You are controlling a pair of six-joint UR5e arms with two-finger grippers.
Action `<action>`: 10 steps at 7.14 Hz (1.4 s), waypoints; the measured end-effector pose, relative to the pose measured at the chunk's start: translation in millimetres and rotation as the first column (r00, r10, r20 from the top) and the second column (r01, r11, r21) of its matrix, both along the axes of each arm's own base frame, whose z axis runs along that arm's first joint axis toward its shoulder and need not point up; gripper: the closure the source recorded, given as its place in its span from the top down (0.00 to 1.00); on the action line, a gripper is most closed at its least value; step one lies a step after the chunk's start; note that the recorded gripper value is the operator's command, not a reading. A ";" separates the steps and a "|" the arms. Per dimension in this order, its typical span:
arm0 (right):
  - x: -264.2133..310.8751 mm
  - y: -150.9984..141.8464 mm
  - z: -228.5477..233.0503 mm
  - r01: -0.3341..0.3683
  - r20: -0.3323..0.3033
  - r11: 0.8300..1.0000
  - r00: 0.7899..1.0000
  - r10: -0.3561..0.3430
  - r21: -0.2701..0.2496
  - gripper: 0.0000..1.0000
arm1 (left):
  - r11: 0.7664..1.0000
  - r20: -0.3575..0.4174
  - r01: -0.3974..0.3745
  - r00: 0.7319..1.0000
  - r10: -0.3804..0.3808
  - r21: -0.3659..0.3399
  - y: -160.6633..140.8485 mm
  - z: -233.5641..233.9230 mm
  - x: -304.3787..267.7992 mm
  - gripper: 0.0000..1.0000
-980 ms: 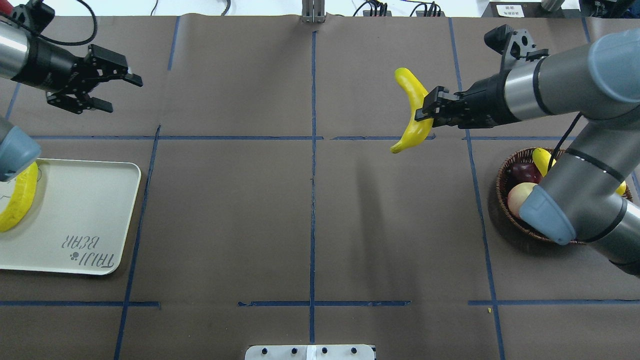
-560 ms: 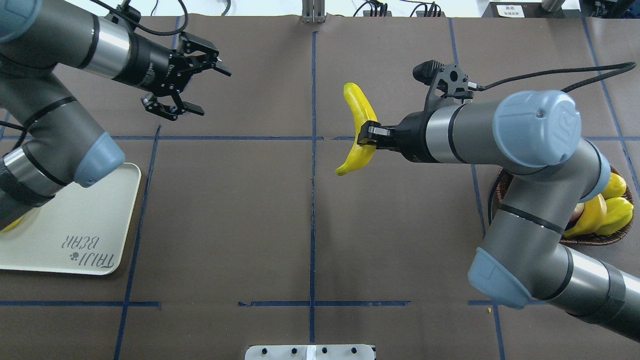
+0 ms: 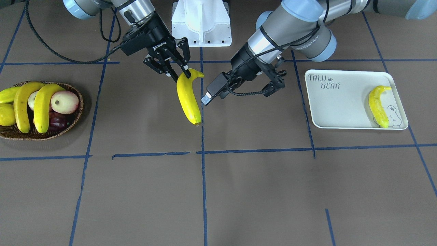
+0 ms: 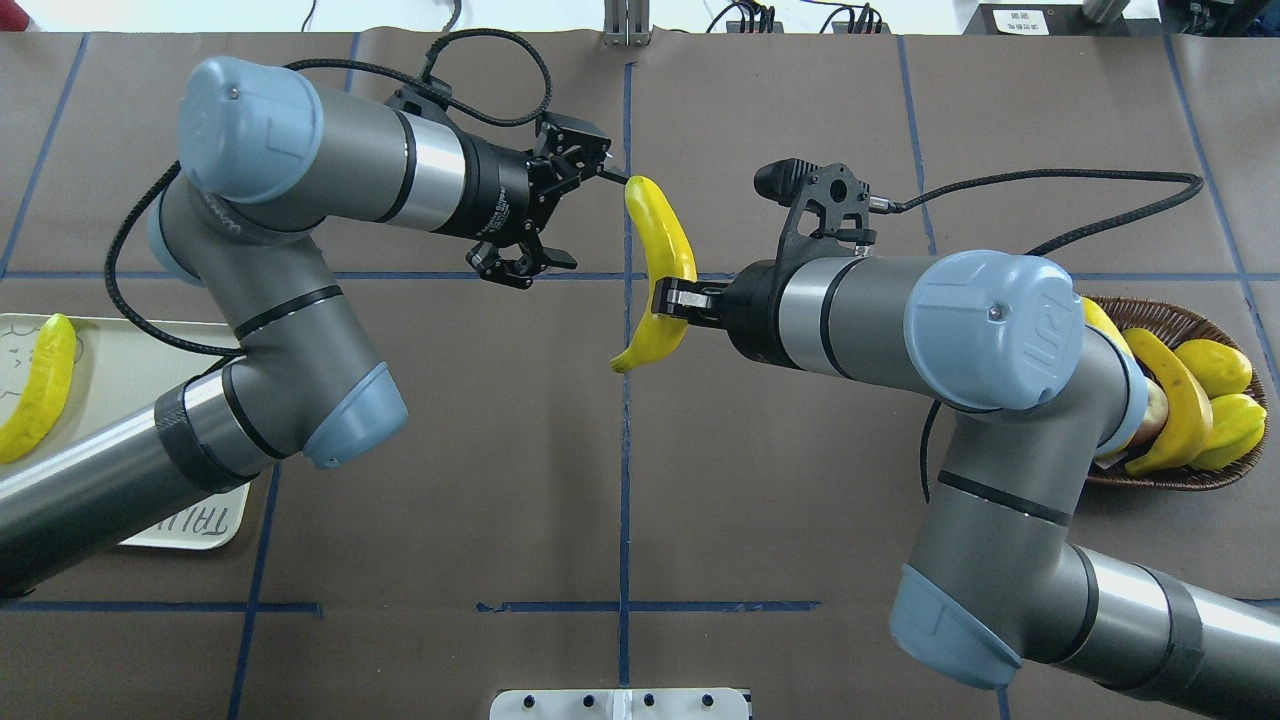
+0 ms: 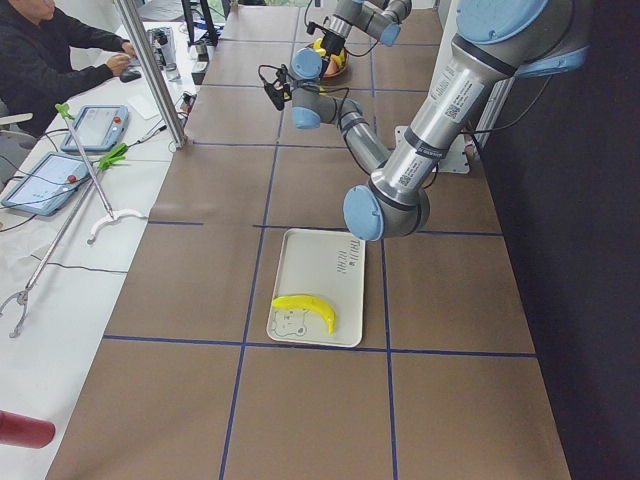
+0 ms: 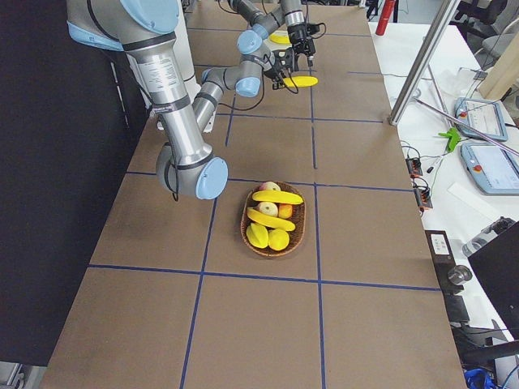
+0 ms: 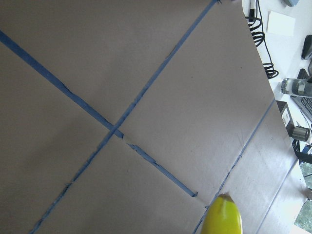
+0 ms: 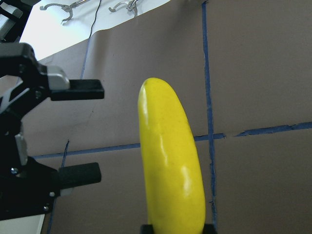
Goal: Transfer all bananas from basket to plate
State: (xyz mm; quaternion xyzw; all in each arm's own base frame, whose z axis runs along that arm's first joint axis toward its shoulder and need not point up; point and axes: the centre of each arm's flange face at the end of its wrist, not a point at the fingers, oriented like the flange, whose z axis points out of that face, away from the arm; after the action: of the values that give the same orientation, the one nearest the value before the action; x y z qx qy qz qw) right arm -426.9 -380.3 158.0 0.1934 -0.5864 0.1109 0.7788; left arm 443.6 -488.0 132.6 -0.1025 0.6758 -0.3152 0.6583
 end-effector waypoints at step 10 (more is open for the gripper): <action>4.7 14.5 -8.7 0.013 0.030 1.000 0.999 -0.013 0.003 1.00 | 1.000 0.003 0.019 1.000 -0.020 0.013 8.9 -17.9 43.8 0.00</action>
State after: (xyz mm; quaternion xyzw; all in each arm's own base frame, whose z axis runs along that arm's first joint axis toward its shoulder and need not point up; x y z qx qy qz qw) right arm -422.2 -365.8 149.4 0.1892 -0.5996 0.1079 0.7701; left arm 487.4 -479.0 114.7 -0.0910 0.6779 -0.3173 0.6569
